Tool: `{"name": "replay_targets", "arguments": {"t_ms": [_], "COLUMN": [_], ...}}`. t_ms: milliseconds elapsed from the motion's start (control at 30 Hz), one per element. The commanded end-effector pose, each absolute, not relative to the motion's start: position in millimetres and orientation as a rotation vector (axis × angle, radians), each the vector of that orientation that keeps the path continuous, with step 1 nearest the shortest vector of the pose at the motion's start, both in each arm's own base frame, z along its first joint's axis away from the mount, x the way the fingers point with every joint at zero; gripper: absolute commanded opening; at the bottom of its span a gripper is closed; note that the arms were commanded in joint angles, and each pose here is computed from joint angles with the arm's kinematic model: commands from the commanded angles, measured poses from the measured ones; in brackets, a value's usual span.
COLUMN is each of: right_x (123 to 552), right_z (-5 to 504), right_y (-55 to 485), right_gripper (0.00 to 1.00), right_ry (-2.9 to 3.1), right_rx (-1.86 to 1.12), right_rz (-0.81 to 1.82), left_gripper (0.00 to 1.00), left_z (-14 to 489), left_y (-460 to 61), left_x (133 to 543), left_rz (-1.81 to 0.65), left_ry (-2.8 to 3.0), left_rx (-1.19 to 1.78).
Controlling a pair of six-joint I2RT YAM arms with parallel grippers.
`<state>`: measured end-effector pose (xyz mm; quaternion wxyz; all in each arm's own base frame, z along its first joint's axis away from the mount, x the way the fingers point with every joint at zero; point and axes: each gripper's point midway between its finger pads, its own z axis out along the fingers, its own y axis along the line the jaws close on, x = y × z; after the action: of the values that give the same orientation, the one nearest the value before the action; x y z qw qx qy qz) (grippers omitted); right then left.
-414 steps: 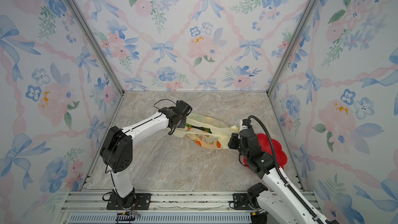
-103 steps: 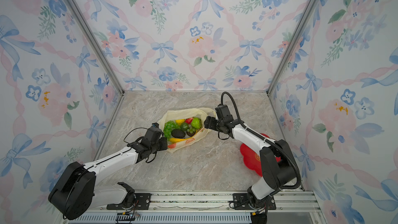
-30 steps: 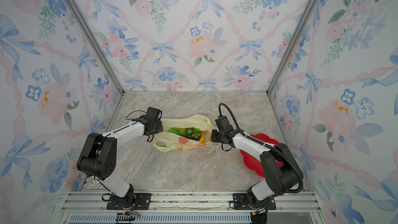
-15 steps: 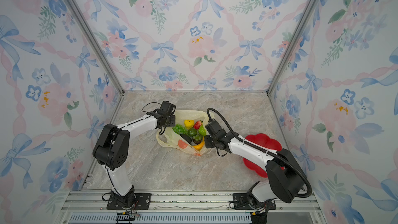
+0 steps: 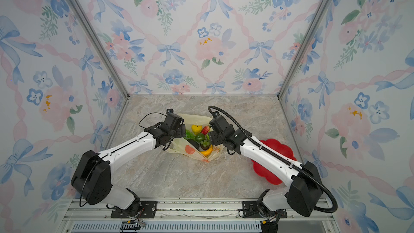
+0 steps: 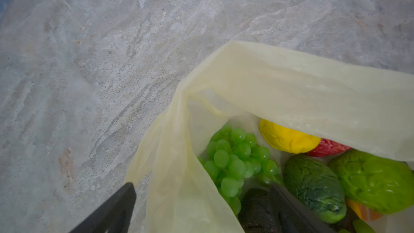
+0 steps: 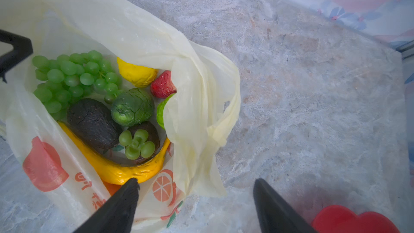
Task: Take fruits out of the plastic bag
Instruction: Spread open the plastic bag at the center of the table.
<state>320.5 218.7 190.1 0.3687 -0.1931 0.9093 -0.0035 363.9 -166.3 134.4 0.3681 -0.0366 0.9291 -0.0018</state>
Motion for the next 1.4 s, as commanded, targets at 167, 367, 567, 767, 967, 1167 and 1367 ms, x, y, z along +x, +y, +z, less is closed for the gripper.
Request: {"name": "replay_targets", "arguments": {"t_ms": [167,367,567,767,967,1167,1367], "right_x": [373,400,412,418,427,453,468], "right_z": [150,118,99,82,71,68,63], "right_y": [241,234,217,222,259,267,292], "right_gripper": [0.83,0.65,0.26,0.11,0.05,0.00,0.00], "right_ry": [2.421,2.522,2.596,2.631,2.646,2.632,2.643], "right_rx": [-0.585,-0.513,-0.374,-0.301,-0.304,-0.172,-0.137], "right_rz": [-0.151,-0.158,-0.042,0.116,0.323,0.524,0.688], "left_gripper": [0.79,0.46,0.20,0.08,0.02,0.00,0.00], "left_z": [77,68,68,58,72,83,75], "left_y": [-170,-155,-124,-85,-65,-44,-54], "left_x": [342,329,314,309,328,334,334], "left_rz": [0.044,0.068,0.017,-0.023,-0.006,-0.035,-0.093], "left_ry": [2.541,2.553,2.501,2.470,2.397,2.322,2.337], "left_rx": [-0.072,-0.101,-0.206,-0.332,-0.354,-0.425,-0.368]}}
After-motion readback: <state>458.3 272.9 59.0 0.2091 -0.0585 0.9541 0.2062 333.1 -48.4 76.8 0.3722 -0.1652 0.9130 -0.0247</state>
